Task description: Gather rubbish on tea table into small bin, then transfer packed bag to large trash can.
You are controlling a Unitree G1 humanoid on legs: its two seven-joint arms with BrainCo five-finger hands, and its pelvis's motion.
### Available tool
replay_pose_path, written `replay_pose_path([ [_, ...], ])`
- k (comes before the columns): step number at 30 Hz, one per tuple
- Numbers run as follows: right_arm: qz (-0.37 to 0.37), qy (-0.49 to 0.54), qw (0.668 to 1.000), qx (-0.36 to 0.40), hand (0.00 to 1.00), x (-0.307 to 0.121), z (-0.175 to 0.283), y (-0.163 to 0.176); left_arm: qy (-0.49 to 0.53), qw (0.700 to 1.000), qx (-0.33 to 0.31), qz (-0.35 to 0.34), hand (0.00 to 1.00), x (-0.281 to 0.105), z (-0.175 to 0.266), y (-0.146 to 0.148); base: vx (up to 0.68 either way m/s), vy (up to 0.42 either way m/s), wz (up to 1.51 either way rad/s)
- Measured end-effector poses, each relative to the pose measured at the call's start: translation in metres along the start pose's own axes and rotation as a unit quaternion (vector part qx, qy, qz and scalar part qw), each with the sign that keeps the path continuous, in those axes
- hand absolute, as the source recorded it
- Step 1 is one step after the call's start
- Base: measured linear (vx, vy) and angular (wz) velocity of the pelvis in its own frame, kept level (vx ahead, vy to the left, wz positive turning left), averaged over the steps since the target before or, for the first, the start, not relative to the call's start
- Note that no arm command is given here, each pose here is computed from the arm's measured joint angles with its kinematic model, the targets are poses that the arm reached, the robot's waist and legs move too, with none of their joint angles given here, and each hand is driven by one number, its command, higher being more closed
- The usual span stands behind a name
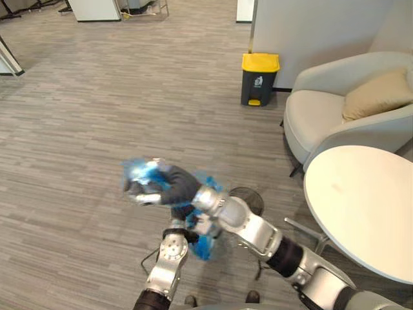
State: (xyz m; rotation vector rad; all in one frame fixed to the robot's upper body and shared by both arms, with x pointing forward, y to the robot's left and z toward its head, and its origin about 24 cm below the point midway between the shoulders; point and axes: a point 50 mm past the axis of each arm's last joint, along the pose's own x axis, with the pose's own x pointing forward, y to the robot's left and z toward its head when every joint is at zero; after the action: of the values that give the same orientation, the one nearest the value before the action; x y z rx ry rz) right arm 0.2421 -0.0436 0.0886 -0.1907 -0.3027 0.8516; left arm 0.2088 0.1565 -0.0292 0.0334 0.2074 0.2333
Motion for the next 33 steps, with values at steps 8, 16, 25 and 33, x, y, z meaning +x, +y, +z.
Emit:
replay_pose_path([
  [8,-0.166,0.219,0.96,-0.049,0.0,-0.135,-0.054,-0.044,0.042,0.997,0.013,0.066,1.0,-0.017,-0.021,0.051,0.0,0.003,-0.03],
  [16,-0.284,0.412,0.865,0.048,0.0,-0.221,-0.125,-0.021,0.151,0.986,0.042,0.053,1.0,-0.046,-0.07,0.075,0.01,0.006,0.06],
  [25,-0.367,0.505,0.778,0.066,0.0,-0.256,-0.153,0.002,0.221,0.974,0.03,0.035,1.0,-0.07,-0.097,0.077,0.02,0.016,0.42],
  [33,-0.426,0.517,0.739,0.063,0.0,-0.266,-0.155,-0.008,0.213,0.976,0.021,0.042,1.0,-0.062,-0.093,0.078,0.05,0.069,0.85],
])
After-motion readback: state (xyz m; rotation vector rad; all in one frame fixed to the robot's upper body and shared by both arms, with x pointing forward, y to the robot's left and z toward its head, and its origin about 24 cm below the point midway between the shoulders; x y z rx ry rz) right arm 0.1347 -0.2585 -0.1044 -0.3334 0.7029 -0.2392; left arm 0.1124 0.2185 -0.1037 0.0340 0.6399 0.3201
